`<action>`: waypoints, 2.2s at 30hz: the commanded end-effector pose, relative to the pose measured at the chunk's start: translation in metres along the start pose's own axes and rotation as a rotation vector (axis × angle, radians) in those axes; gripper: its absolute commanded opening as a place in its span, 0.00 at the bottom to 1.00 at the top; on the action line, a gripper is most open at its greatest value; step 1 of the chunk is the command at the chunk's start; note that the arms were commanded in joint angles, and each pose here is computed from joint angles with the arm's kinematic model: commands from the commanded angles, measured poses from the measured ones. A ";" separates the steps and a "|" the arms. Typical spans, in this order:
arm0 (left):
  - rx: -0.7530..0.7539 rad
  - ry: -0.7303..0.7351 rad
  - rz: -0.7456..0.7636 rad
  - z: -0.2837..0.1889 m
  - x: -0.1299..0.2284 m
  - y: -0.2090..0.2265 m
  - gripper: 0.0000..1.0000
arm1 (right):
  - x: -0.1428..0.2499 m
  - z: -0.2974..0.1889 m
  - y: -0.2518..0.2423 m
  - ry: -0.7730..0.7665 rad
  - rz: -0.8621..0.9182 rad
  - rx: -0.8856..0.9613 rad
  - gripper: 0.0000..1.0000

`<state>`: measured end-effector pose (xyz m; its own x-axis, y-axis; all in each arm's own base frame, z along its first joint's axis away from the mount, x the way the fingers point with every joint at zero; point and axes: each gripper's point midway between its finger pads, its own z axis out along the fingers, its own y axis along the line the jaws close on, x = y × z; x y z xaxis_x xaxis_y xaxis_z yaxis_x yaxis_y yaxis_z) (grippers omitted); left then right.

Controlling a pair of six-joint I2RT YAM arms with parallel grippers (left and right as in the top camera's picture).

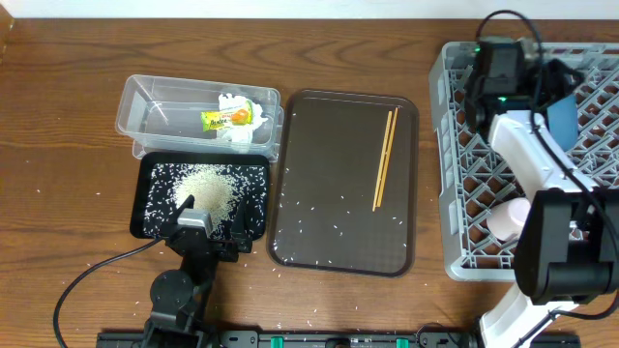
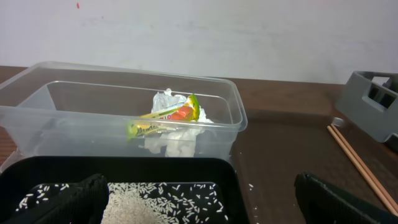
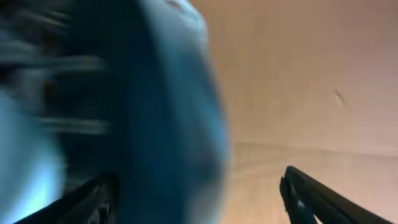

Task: Sort waste into correct bins and load items into the dishwasher rack
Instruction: 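Lift the blue plate and set it in the dish rack, then grasp one wooden chopstick on the brown tray with the right gripper, then carry the chopstick to the dish rack and drop it in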

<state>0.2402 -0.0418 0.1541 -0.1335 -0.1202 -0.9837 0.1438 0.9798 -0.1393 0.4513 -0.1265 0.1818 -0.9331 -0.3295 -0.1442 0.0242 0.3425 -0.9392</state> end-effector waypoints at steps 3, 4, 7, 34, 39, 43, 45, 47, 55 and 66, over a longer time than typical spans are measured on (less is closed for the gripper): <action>-0.015 0.038 0.004 0.002 0.017 0.004 0.98 | -0.024 -0.044 0.004 -0.202 0.208 -0.267 0.84; -0.015 0.038 0.004 0.002 0.017 0.004 0.98 | -0.027 -0.057 0.007 -0.244 0.238 -0.351 0.86; -0.015 0.038 0.004 0.002 0.017 0.004 0.98 | -0.036 -0.105 0.011 -0.358 0.385 -0.614 0.89; -0.015 0.038 0.004 0.002 0.017 0.004 0.98 | 0.004 -0.200 0.254 0.383 0.619 -1.201 0.33; -0.015 0.038 0.004 0.002 0.017 0.004 0.98 | 0.017 -0.194 0.275 0.442 0.574 -1.182 0.25; -0.015 0.038 0.004 0.002 0.017 0.004 0.98 | 0.019 -0.194 0.270 0.450 0.571 -1.177 0.08; -0.015 0.038 0.004 0.002 0.017 0.004 0.98 | 0.018 -0.194 0.263 0.440 0.576 -1.180 0.01; -0.015 0.038 0.004 0.002 0.017 0.004 0.98 | 0.013 -0.198 0.251 0.401 0.575 -1.194 0.01; -0.015 0.038 0.004 0.002 0.017 0.004 0.98 | -0.017 -0.201 0.144 -0.024 0.522 -1.109 0.01; -0.015 0.038 0.004 0.002 0.017 0.004 0.98 | -0.013 -0.124 0.071 -0.203 0.422 -0.968 0.01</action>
<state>0.2402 -0.0418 0.1541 -0.1331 -0.1203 -0.9838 0.1439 0.9797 -0.1393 0.4162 0.0355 0.1648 -0.8218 0.0016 -0.5698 0.0464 0.9969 -0.0641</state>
